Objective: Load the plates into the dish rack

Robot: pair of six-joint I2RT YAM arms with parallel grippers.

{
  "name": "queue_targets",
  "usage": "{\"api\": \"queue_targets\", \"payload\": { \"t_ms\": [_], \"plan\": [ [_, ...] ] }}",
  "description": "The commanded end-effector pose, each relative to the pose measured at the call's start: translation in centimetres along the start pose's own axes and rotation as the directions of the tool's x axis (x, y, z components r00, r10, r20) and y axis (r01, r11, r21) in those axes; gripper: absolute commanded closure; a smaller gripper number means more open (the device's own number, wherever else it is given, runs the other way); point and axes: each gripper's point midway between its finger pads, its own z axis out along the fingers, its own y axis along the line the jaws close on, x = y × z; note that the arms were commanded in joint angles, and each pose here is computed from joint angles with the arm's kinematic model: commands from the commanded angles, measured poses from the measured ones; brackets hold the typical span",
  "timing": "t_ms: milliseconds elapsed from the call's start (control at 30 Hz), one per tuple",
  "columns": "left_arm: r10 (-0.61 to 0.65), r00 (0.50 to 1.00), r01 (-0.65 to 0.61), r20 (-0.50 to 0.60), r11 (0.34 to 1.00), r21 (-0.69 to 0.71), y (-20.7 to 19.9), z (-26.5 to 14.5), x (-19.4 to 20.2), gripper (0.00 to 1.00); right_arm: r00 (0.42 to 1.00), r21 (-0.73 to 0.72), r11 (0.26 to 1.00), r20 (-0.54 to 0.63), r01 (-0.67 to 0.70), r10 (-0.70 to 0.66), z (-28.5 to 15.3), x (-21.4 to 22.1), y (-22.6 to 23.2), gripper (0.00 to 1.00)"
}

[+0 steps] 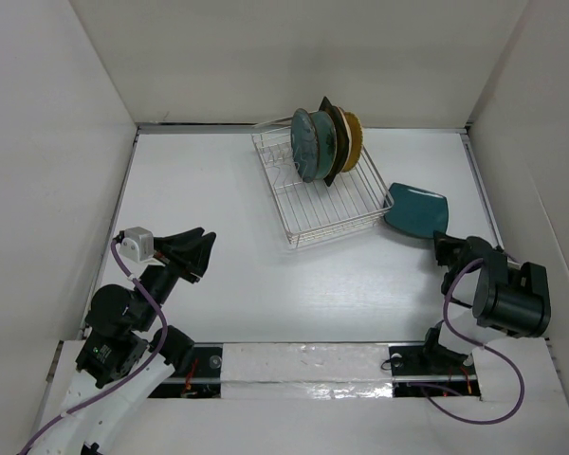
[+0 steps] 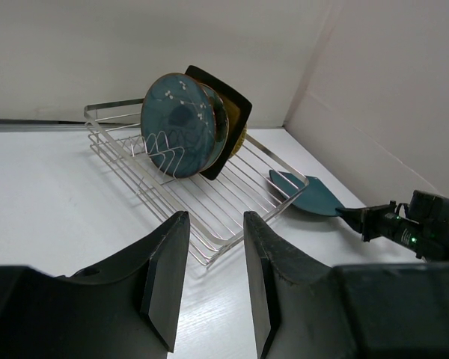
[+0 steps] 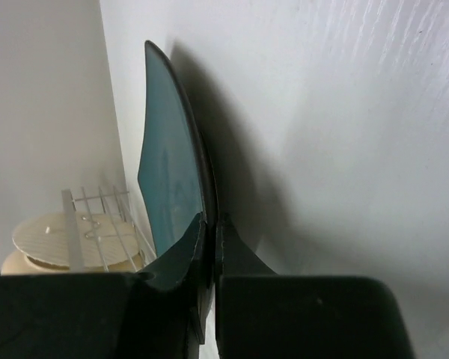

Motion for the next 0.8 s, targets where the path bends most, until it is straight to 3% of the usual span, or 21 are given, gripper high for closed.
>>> {"api": "queue_targets", "payload": {
  "t_ms": [0,100,233,467,600,733,767],
  "plan": [
    [-0.006,1.000,0.006,0.028,1.000,0.015,-0.3,0.5,-0.5,0.68,0.999,0.055,0.998,0.046,-0.019,0.016,-0.7,-0.2,-2.2,1.00],
    [-0.007,1.000,0.006,0.019,1.000,0.011,-0.2,0.6,-0.3,0.68,0.999,0.016,1.000,0.052,-0.010,0.009,-1.2,0.0,-1.0,1.00],
    [-0.006,1.000,0.006,0.012,1.000,0.005,-0.1,0.7,-0.1,0.68,0.986,-0.017,0.999,0.161,0.050,-0.047,-2.0,-2.4,2.4,1.00],
    [-0.004,1.000,0.004,0.010,1.000,-0.004,0.0,0.8,0.0,0.69,0.864,-0.049,0.946,0.424,0.321,-0.272,-6.8,-8.6,11.7,1.00],
    [-0.001,1.000,0.001,0.003,1.000,-0.003,0.0,1.0,0.1,0.69,0.799,-0.135,0.908,0.538,0.397,-0.269,-11.2,-10.9,18.6,1.00],
    [0.000,1.000,0.000,-0.008,1.000,-0.005,0.0,1.1,0.4,0.69,0.791,-0.261,0.850,0.555,0.458,-0.256,-14.0,-10.9,24.4,1.00],
    [0.000,1.000,0.000,-0.015,1.000,-0.006,0.1,1.2,0.6,0.68,0.811,-0.316,0.821,0.518,0.475,-0.270,-14.3,-9.8,25.8,1.00]
  ]
}}
